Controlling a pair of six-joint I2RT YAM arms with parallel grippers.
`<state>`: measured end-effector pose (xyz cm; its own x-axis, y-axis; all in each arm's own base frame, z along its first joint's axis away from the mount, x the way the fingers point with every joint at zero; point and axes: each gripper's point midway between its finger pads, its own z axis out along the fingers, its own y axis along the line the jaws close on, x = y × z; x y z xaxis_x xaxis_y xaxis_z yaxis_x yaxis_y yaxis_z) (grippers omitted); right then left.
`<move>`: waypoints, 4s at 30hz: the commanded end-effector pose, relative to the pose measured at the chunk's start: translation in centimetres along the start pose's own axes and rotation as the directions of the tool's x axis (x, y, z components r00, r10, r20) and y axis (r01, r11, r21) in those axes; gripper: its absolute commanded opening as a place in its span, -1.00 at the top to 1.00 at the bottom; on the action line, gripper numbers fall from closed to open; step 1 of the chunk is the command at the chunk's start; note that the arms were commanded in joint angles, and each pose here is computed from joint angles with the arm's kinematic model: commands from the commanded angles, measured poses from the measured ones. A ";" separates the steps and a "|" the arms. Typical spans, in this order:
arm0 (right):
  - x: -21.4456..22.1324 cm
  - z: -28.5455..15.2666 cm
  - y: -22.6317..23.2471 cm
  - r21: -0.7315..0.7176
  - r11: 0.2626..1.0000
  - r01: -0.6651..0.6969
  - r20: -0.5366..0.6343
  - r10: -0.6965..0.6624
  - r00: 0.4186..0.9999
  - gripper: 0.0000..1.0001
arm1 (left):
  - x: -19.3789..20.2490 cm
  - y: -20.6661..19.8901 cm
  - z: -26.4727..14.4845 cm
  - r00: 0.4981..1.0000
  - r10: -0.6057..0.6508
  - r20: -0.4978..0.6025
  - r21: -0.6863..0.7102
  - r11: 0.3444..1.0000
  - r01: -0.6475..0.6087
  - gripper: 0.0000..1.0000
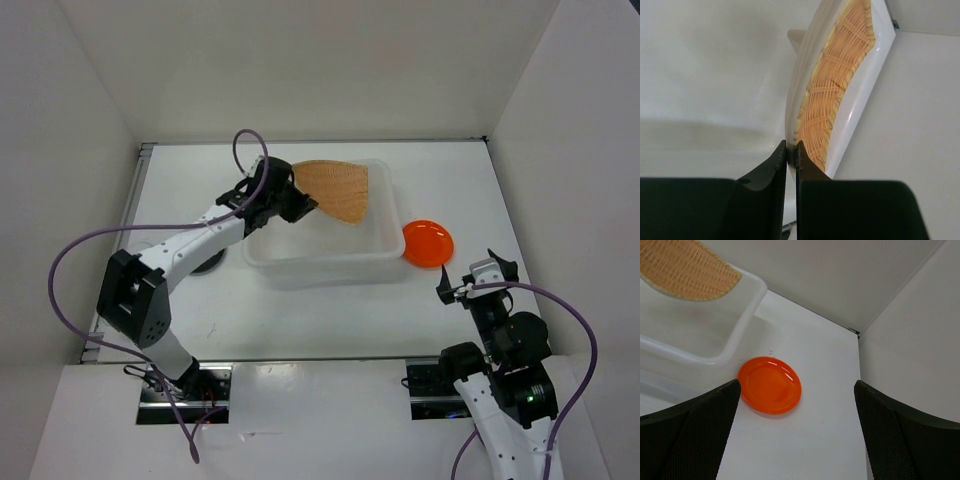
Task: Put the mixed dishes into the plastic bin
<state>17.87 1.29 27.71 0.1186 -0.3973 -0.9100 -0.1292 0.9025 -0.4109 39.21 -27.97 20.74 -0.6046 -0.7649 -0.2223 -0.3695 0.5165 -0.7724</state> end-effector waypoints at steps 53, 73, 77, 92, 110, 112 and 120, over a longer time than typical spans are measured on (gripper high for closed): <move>1.3 15.7 0.3 -0.129 0.919 -0.373 -0.567 0.240 0.788 -0.97 | -4.2 -4.2 -16.5 0.820 0.511 0.257 0.095 0.831 -0.548 -1.00; 18.3 15.1 -4.1 0.136 0.658 -0.741 -0.819 0.495 0.289 -0.73 | -3.4 6.7 -20.4 0.795 0.606 0.030 -0.152 0.789 -0.595 -1.00; 20.7 14.9 -5.1 0.199 0.691 -0.695 -0.823 0.503 0.264 -0.86 | -3.3 7.2 -20.6 0.782 0.624 0.013 -0.149 0.774 -0.615 -1.00; 28.3 15.3 -0.6 0.211 0.610 -0.764 -0.881 0.457 0.122 -0.96 | -2.2 8.5 -19.5 0.839 0.544 -0.005 -0.145 0.830 -0.539 -1.00; 30.8 16.8 6.0 0.157 0.536 -0.829 -0.935 0.351 0.050 0.05 | -1.6 10.5 -21.8 0.889 0.457 0.001 -0.168 0.877 -0.450 -1.00; 31.2 16.6 6.1 0.167 0.544 -0.822 -0.937 0.346 0.039 0.36 | -1.5 10.7 -21.8 0.889 0.457 0.001 -0.168 0.877 -0.450 -1.00; 30.9 16.0 1.6 0.271 0.618 -0.738 -0.898 0.438 0.037 1.00 | -1.6 11.1 -21.9 0.896 0.444 0.020 -0.159 0.886 -0.435 -1.00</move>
<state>38.33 -2.60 1.21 -0.9381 0.2054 -0.2788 -0.0015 0.8027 0.5964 20.47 -12.54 24.84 -0.7147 -0.4329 -0.5493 -0.1739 0.8708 -0.4599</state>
